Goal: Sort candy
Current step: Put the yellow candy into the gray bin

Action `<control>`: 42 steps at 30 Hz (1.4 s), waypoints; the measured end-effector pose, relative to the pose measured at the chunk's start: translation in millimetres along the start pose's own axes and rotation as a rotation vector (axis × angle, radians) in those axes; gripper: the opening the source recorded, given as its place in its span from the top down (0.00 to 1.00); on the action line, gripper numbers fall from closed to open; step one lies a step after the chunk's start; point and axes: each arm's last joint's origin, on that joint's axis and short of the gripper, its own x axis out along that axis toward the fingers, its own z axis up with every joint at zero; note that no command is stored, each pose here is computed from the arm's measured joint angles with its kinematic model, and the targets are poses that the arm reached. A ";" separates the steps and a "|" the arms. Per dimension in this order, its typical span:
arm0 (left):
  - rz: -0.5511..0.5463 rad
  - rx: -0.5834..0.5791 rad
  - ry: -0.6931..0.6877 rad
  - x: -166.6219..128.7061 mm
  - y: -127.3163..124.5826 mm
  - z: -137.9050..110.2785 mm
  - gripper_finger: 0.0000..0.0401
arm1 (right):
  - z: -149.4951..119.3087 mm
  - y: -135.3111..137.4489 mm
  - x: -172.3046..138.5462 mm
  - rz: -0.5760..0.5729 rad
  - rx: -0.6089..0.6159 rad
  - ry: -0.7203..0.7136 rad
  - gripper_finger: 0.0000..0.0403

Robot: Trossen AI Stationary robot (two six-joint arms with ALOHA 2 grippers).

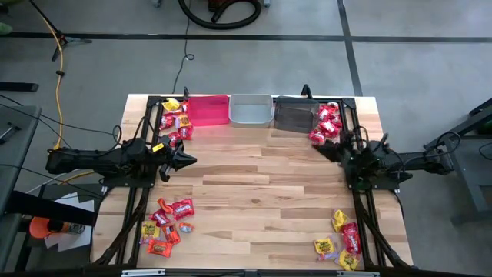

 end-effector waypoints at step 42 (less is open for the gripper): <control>0.071 -0.029 -0.045 -0.1 2.0 1.4 1.00 | 24.9 65.6 103.8 -0.186 -0.375 -0.058 1.00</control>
